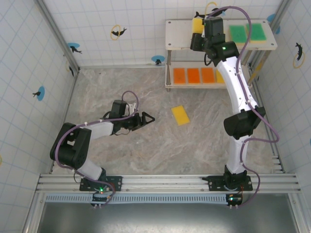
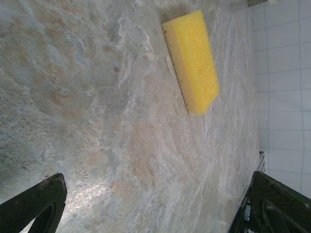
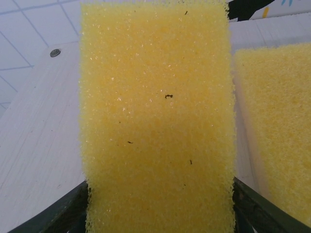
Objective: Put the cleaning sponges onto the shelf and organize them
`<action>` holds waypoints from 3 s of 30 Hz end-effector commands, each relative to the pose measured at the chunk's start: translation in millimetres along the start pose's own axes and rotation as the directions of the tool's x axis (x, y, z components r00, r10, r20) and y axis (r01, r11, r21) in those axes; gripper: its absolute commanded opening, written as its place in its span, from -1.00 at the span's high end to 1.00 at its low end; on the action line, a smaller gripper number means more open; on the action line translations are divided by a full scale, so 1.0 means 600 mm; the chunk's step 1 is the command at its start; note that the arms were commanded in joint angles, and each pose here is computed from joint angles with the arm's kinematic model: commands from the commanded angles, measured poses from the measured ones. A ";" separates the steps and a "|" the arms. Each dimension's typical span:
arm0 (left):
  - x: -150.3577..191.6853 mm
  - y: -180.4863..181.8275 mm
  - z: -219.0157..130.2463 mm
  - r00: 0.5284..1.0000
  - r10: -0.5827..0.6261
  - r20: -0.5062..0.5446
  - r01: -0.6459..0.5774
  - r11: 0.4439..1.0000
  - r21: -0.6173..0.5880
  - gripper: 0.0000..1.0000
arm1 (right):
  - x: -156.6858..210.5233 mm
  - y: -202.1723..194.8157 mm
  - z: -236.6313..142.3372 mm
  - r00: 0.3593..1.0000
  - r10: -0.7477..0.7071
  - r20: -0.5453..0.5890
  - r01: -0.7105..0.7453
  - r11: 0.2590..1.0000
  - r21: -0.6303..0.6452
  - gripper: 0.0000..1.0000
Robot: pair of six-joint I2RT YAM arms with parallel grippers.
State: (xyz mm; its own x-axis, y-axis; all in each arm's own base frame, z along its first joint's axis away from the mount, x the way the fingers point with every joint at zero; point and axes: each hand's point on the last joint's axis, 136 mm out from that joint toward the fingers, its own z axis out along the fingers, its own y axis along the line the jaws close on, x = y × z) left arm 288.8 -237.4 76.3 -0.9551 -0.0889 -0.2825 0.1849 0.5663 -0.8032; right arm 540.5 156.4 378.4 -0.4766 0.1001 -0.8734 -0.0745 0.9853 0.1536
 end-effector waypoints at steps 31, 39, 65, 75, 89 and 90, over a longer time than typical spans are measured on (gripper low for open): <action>0.004 -0.001 -0.014 1.000 0.020 0.005 -0.020 1.000 0.011 -0.95 | -0.015 0.006 0.019 0.998 -0.004 0.067 0.001 0.999 0.045 -0.46; -0.001 -0.005 -0.015 1.000 0.023 0.008 -0.023 1.000 0.013 -0.95 | -0.013 0.008 0.020 0.998 -0.002 0.063 -0.001 0.999 0.042 -0.42; 0.002 -0.004 -0.017 1.000 0.022 0.009 -0.022 1.000 0.012 -0.95 | -0.010 0.007 0.020 0.997 -0.011 0.075 0.004 0.996 0.091 -0.39; 0.004 -0.004 -0.017 1.000 0.022 0.008 -0.022 1.000 0.010 -0.95 | 0.000 0.008 0.025 0.997 -0.030 0.068 0.022 0.993 0.116 -0.40; 0.003 -0.003 -0.018 1.000 0.022 0.010 -0.022 1.000 0.009 -0.95 | -0.014 0.005 0.012 0.996 -0.027 0.086 0.018 0.994 0.105 -0.51; 0.003 -0.003 -0.018 1.000 0.022 0.009 -0.022 1.000 0.009 -0.95 | -0.015 0.005 0.011 0.996 -0.027 0.087 0.018 0.995 0.101 -0.52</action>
State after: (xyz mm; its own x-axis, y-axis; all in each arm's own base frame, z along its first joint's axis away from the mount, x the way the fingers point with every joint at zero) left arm 285.2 -231.5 75.8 -0.9570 -0.0990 -0.2725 0.1700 0.5698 -0.8040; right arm 549.0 161.5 376.3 -0.4212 0.0793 -0.9035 0.0058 0.9964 0.0847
